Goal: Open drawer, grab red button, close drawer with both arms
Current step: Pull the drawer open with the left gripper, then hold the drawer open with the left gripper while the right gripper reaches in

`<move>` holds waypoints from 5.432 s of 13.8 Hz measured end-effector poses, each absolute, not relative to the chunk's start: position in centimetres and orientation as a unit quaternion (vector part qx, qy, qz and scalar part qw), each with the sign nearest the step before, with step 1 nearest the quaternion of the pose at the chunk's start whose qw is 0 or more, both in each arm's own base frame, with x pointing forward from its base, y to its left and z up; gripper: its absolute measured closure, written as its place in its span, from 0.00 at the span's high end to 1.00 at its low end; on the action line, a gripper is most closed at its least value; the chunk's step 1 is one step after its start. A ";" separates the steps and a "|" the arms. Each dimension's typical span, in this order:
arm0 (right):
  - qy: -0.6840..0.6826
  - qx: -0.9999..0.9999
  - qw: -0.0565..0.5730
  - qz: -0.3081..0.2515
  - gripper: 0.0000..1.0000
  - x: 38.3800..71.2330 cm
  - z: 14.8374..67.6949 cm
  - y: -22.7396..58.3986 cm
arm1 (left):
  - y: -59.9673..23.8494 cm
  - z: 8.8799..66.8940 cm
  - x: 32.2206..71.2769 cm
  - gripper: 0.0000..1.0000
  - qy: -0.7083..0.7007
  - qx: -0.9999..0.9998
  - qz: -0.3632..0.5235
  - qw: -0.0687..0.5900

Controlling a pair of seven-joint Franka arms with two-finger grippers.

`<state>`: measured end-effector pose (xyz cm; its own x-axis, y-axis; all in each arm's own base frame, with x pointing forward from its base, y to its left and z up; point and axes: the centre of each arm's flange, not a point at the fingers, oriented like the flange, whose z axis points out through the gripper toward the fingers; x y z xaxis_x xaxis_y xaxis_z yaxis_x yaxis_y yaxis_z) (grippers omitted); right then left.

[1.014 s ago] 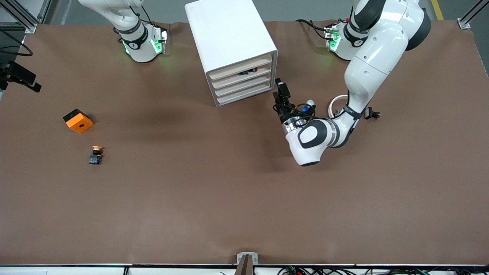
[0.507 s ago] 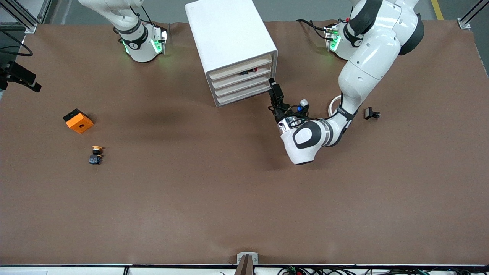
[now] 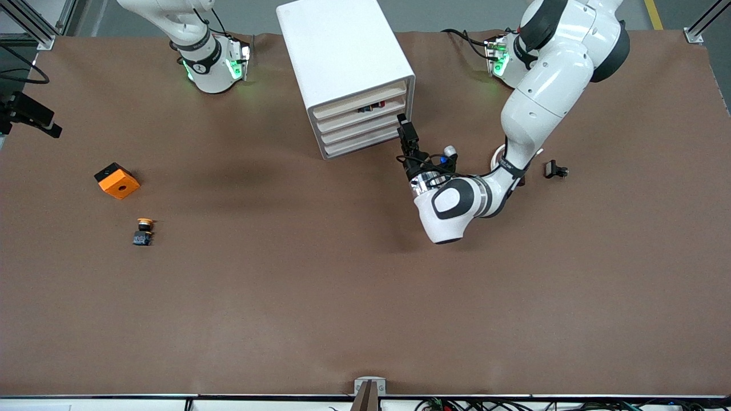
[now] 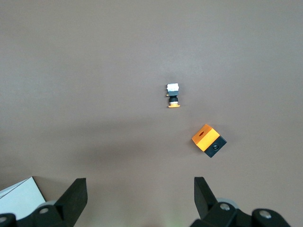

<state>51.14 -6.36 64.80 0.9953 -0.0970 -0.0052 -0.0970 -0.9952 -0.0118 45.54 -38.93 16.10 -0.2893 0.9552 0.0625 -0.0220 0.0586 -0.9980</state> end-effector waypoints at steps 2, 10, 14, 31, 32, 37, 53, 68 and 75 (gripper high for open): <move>0.049 -0.999 0.006 0.002 1.00 51.1 64.8 -6.4 | -39.9 16.1 44.7 0.71 -0.575 -0.409 0.551 0.446; 0.049 -0.999 0.006 0.002 1.00 51.1 64.8 -6.4 | -40.9 15.0 41.8 0.64 -0.562 -0.412 0.536 0.477; 0.049 -0.999 0.006 0.002 1.00 51.1 64.8 -6.4 | -40.5 14.1 40.4 0.48 -0.556 -0.412 0.523 0.498; 0.049 -0.999 0.006 0.002 1.00 51.1 64.8 -6.4 | -41.3 14.4 39.9 0.14 -0.555 -0.426 0.511 0.499; 0.048 -0.999 0.006 0.002 1.00 51.1 64.8 -6.4 | -41.1 14.4 40.1 0.13 -0.556 -0.426 0.511 0.498; 0.049 -0.999 0.006 0.002 1.00 51.1 64.8 -6.4 | -38.0 15.9 45.0 0.13 -0.577 -0.427 0.516 0.467; 0.050 -0.999 0.005 0.018 1.00 53.1 62.5 -6.6 | -33.2 16.8 50.5 0.26 -0.618 -0.408 0.522 0.424; 0.137 -0.990 -0.008 0.038 1.00 58.9 56.4 6.3 | -32.2 17.2 50.8 1.00 -0.606 -0.402 0.534 0.432; 0.281 -0.957 0.049 0.055 1.00 57.4 56.6 17.5 | -29.6 18.2 52.2 1.00 -0.569 -0.461 0.566 0.379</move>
